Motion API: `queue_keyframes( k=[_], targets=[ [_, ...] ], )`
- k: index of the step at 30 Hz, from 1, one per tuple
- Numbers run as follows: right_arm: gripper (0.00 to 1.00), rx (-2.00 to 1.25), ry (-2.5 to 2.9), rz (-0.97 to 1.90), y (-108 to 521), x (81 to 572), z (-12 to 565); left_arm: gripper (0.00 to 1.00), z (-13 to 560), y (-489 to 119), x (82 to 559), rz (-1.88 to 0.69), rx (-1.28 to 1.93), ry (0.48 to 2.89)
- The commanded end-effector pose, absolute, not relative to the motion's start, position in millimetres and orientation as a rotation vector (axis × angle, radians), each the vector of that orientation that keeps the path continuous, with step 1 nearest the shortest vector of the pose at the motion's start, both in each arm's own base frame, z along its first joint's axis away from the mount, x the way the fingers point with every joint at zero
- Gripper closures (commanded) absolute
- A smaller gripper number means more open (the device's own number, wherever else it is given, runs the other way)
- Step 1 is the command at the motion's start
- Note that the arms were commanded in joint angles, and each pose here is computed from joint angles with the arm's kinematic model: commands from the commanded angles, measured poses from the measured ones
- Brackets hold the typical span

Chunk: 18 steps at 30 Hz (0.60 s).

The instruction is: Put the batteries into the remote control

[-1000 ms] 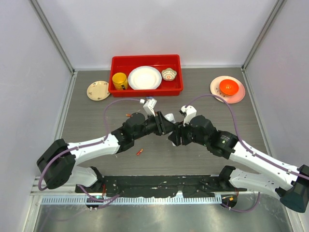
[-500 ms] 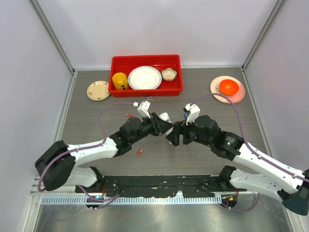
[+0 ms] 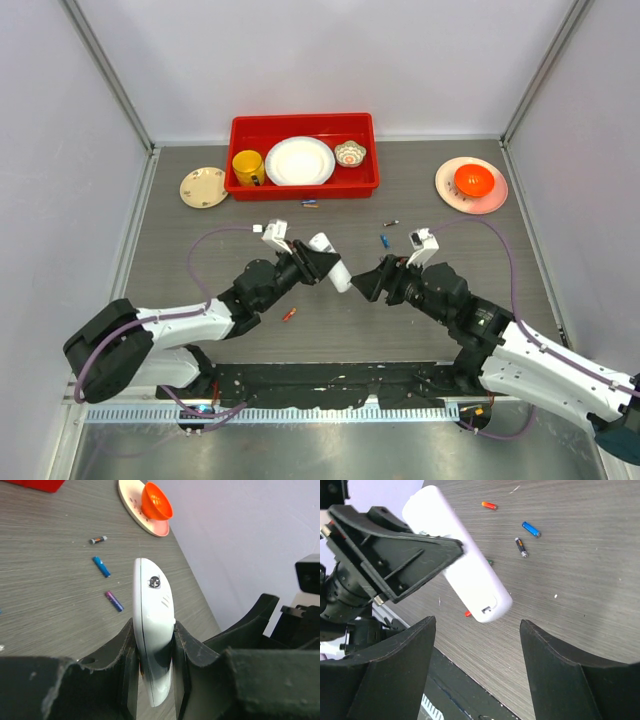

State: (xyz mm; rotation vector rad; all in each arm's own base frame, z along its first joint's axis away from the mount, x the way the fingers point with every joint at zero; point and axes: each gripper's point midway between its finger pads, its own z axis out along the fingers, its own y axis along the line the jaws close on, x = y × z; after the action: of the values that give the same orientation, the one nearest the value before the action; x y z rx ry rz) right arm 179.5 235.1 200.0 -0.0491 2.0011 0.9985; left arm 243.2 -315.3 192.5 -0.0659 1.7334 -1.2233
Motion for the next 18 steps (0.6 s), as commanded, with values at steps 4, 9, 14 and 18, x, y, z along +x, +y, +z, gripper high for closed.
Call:
queue_keyframes(
  k=[4,9,14,18],
  targets=[
    [0.28,0.207,1.861,1.093,229,196,209,1.0,204,-300,255,-1.14,-0.094,1.651],
    [0.25,0.18,1.867,1.029,225,200,206,1.0,201,-291,263,-1.114,-0.189,1.647],
    [0.24,0.19,1.852,1.041,225,200,204,1.0,198,-280,260,-1.168,-0.234,1.536],
    [0.22,0.182,1.82,1.106,228,195,204,1.0,208,-284,258,-1.338,-0.241,1.446]
  ],
)
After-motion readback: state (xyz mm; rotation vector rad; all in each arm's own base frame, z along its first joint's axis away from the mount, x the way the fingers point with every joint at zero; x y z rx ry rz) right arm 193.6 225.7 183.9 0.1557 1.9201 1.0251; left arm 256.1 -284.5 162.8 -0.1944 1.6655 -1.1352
